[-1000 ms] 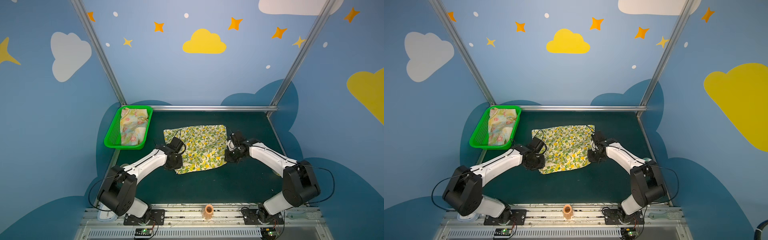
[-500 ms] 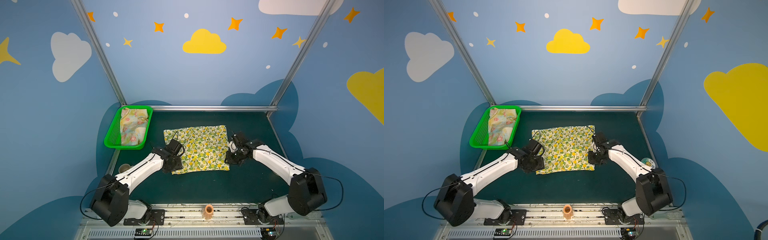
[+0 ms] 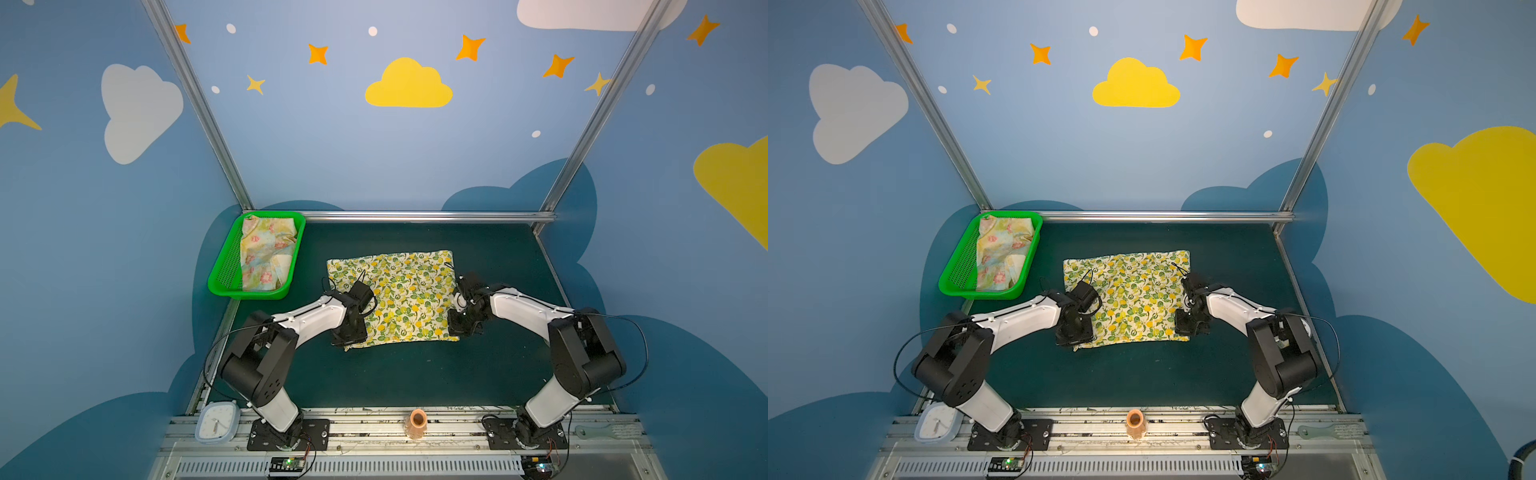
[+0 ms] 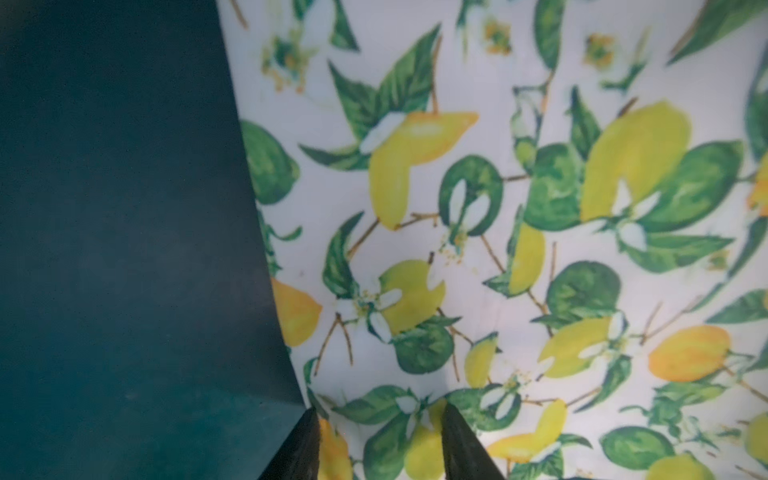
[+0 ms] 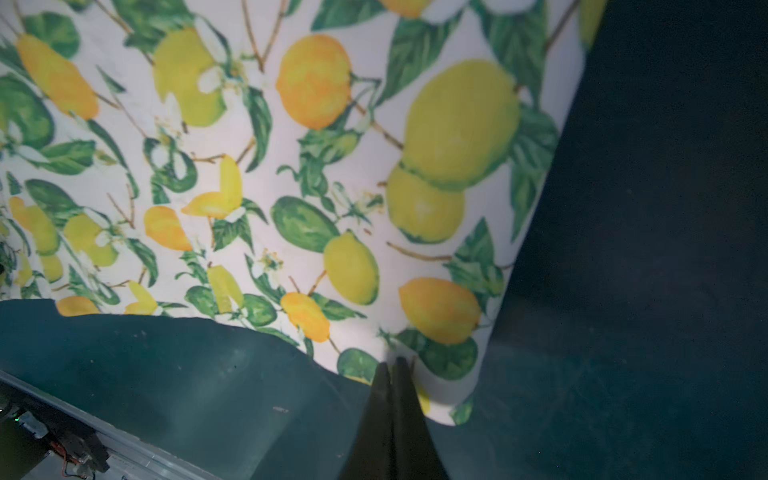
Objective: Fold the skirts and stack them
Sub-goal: 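Regrip the skirt's near corners with both grippers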
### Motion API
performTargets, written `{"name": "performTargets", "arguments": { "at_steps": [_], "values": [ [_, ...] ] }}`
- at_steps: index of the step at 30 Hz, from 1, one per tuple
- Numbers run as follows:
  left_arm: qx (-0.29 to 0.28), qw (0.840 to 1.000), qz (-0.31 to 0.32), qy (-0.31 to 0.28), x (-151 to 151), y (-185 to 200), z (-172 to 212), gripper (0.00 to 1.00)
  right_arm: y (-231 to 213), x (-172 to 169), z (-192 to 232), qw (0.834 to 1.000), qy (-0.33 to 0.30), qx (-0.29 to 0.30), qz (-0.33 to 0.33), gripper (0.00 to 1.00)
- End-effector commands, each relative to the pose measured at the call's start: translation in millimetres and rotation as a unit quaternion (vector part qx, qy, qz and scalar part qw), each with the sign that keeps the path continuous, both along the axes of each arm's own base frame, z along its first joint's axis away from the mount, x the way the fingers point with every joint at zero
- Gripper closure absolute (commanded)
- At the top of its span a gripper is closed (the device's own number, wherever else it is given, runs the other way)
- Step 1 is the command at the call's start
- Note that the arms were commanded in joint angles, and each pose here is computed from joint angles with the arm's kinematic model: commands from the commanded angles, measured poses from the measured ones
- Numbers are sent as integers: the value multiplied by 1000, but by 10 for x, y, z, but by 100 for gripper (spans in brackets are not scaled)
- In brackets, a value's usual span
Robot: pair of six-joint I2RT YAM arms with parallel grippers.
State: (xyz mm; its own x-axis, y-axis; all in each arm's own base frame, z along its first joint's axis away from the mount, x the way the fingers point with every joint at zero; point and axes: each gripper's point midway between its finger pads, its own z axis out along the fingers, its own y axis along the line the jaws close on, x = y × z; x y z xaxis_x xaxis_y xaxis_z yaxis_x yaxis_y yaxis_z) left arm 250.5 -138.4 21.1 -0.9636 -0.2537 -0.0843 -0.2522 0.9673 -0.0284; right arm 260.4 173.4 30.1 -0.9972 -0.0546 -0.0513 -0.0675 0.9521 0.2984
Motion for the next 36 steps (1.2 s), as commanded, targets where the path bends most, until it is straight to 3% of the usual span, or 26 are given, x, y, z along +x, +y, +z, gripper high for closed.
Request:
{"name": "performTargets", "arguments": {
  "at_steps": [1, 6, 9, 10, 13, 17, 28, 36],
  "values": [
    [28, 999, 3, 34, -168, 142, -50, 53, -72, -44, -62, 1000, 10, -4, -10, 100],
    [33, 999, 4, 29, -220, 217, 99, 48, -169, -76, 20, 1000, 17, 4, -21, 100],
    [12, 999, 28, 28, -260, 271, 207, 29, -179, -61, 184, 999, 12, 39, -35, 100],
    [3, 999, 38, 34, -289, 293, 207, 24, -177, -50, 232, 998, 10, 50, -38, 97],
    [-41, 995, 73, 47, -375, 303, 151, 23, -159, -26, 326, 996, 12, 80, -44, 74],
    [-91, 989, 107, 42, -407, 231, 68, 28, -154, 11, 336, 992, 17, 109, -54, 71],
    [-121, 978, 170, 1, -318, 271, -82, 49, -179, 59, 371, 989, 11, 133, -65, 76],
    [-157, 968, 187, -52, -198, 280, 50, 54, -181, 34, 347, 989, 15, 134, -65, 77]
  ]
}}
